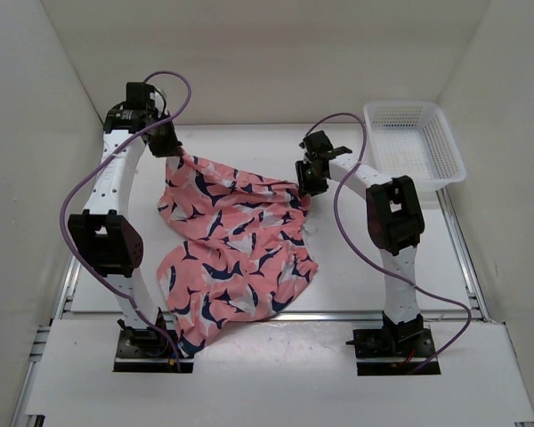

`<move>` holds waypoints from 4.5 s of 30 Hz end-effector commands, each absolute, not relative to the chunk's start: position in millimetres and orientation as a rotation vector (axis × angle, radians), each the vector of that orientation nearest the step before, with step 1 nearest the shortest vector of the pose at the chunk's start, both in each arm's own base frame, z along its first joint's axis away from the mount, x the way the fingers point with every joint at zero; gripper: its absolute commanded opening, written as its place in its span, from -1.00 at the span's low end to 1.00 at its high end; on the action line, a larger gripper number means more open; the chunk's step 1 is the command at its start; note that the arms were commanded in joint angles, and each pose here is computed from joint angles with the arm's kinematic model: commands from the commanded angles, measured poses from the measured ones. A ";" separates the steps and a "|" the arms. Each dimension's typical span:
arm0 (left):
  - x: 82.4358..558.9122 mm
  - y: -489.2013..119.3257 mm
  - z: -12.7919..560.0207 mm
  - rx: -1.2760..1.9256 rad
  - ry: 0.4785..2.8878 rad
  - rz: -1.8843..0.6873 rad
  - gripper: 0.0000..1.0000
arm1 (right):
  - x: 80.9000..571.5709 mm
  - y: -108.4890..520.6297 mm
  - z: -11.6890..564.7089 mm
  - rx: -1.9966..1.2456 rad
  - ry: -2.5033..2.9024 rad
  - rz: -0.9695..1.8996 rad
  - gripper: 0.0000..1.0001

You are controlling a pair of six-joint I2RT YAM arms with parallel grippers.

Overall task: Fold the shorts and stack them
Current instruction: Fold the shorts

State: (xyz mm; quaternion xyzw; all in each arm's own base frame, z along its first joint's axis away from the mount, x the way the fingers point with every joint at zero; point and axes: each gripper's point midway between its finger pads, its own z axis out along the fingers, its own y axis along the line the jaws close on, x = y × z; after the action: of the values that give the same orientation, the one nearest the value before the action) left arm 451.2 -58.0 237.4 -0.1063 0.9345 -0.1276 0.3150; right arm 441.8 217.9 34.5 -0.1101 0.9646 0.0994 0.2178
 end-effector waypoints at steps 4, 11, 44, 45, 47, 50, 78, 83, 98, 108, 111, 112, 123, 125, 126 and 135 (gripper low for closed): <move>453.5 -56.2 263.8 -0.253 2.392 -0.330 -0.80 | 463.5 246.4 71.5 -0.380 2.520 0.466 -0.75; 460.1 -56.5 275.4 -0.247 2.363 -0.333 -0.80 | 456.6 203.4 117.7 -0.187 2.476 0.557 -1.00; 337.0 -119.9 372.7 -0.117 2.080 -0.728 -0.80 | 366.3 74.3 291.8 0.192 1.954 0.421 -0.65; 319.2 -119.4 325.7 -0.147 2.182 -0.702 -0.80 | 359.2 68.7 276.4 0.218 1.992 0.388 -0.50; 302.3 -121.8 282.1 -0.177 2.276 -0.691 -0.80 | 338.4 65.0 244.2 0.249 2.090 0.368 -0.12; 277.1 -119.3 220.9 -0.237 2.395 -0.656 -0.80 | 313.8 63.1 220.0 0.290 2.180 0.364 -0.04; 257.6 -105.7 181.2 -0.336 2.460 -0.558 -0.80 | 196.1 149.3 64.4 0.788 2.499 0.996 0.18; 257.8 -104.2 183.1 -0.340 2.459 -0.547 -0.80 | 209.6 157.3 50.4 0.756 2.492 0.946 0.21; 259.9 -102.0 177.2 -0.334 2.474 -0.509 -0.80 | 245.3 176.5 29.2 0.705 2.522 0.814 -0.61; 306.5 -85.5 296.4 -0.314 2.235 -0.463 -0.80 | 316.5 130.5 208.2 0.387 2.239 0.489 -1.00; 309.6 -75.6 382.4 -0.299 2.049 -0.472 -0.80 | 321.6 121.5 298.0 0.228 2.114 0.446 -1.00; 306.3 -75.2 404.4 -0.288 1.998 -0.481 -0.80 | 315.4 117.2 312.2 0.167 2.113 0.413 -1.00; 174.1 -25.8 613.6 -0.331 1.337 -0.459 -0.80 | 223.8 97.2 494.2 -0.071 1.730 0.493 -1.00; 143.9 -16.9 632.8 -0.345 1.248 -0.449 -0.80 | 202.4 98.0 516.0 -0.105 1.671 0.539 -1.00; 130.5 -13.9 636.2 -0.350 1.226 -0.446 -0.80 | 191.9 98.0 523.0 -0.121 1.649 0.559 -1.00; 105.1 -2.4 655.0 -0.347 1.138 -0.396 -0.80 | 167.4 85.5 525.2 -0.082 1.646 0.554 -1.00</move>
State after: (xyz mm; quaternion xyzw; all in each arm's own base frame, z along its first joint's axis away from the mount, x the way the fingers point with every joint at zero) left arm 79.9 -54.1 646.5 -0.0620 0.5579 -0.2959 0.7729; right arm 134.6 127.9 564.1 -0.1149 0.6610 0.3706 0.6423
